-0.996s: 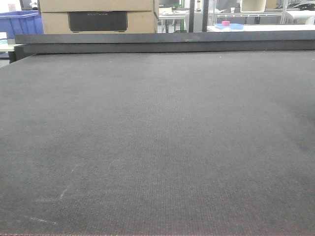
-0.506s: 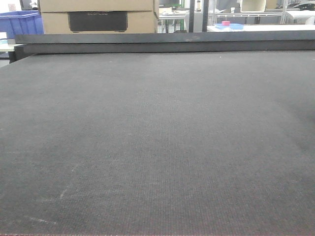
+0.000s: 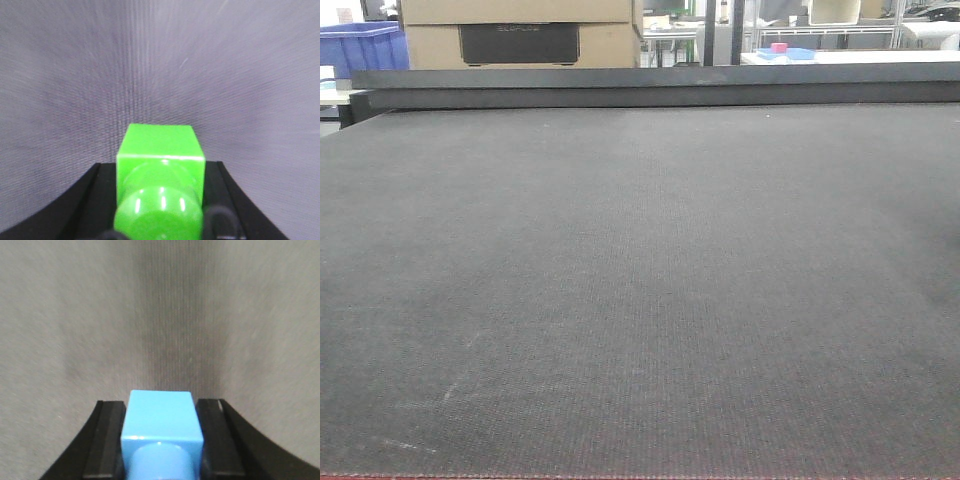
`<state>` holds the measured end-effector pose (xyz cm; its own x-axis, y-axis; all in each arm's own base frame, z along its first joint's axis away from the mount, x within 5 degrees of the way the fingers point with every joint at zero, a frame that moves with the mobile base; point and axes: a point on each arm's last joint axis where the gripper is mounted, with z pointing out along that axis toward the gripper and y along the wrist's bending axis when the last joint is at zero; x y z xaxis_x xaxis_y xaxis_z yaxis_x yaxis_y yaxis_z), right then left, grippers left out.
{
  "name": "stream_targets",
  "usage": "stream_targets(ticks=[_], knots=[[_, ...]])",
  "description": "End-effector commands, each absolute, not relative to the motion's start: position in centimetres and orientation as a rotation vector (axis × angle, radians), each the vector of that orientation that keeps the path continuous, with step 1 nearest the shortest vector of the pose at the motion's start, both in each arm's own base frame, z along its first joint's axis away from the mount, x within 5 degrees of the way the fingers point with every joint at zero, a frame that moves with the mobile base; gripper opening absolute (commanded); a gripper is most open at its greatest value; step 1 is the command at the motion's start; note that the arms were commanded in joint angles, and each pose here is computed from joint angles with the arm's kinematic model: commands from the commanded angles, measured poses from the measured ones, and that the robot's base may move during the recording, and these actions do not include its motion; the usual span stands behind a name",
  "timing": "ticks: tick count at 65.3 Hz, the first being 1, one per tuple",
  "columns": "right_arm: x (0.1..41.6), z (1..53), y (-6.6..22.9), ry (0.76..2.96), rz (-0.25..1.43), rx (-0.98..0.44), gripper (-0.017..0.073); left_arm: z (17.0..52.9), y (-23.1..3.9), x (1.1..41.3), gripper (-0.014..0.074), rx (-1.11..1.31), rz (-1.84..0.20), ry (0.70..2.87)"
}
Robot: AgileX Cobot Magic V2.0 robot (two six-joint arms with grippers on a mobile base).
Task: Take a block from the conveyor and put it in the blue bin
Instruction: 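Lift both held bricks up off the conveyor belt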
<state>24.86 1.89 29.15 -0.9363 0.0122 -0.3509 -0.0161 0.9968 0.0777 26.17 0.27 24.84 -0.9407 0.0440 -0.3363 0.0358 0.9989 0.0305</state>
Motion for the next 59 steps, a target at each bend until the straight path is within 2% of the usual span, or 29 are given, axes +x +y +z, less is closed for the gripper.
stream_targets(ticks=[1, 8, 17, 24, 33, 47, 59], knots=[[24.2, 30.8, 1.8, 2.638, 0.099, -0.038, -0.0162, 27.2, -0.3, 25.1, -0.0111, 0.035, -0.048, 2.629], [22.6, 32.1, 1.6, 2.438, 0.099, -0.030, -0.0162, 29.8, -0.7, 23.0, -0.0111, -0.030, -0.126, 2.363], [20.2, 32.2, 1.4, 2.233, 0.097, -0.019, -0.0162, 31.2, -0.7, 20.2, -0.0111, -0.090, -0.167, 2.133], [17.8, 31.4, 1.2, 2.087, 0.095, -0.011, -0.0162, 31.2, -0.5, 18.1, -0.0111, -0.110, -0.159, 1.995], [15.1, 29.2, 1.0, 2.007, 0.093, -0.006, -0.0162, 30.2, -0.1, 15.3, -0.0111, -0.131, -0.128, 1.808], [12.7, 28.6, 0.9, 1.959, 0.095, -0.007, -0.0162, 30.6, 0.0, 12.0, -0.0111, -0.119, -0.118, 1.656], [11.9, 30.9, 0.8, 1.765, 0.096, -0.002, -0.0162, 31.3, 0.0, 10.2, -0.0111, 0.007, 0.005, 1.600]])
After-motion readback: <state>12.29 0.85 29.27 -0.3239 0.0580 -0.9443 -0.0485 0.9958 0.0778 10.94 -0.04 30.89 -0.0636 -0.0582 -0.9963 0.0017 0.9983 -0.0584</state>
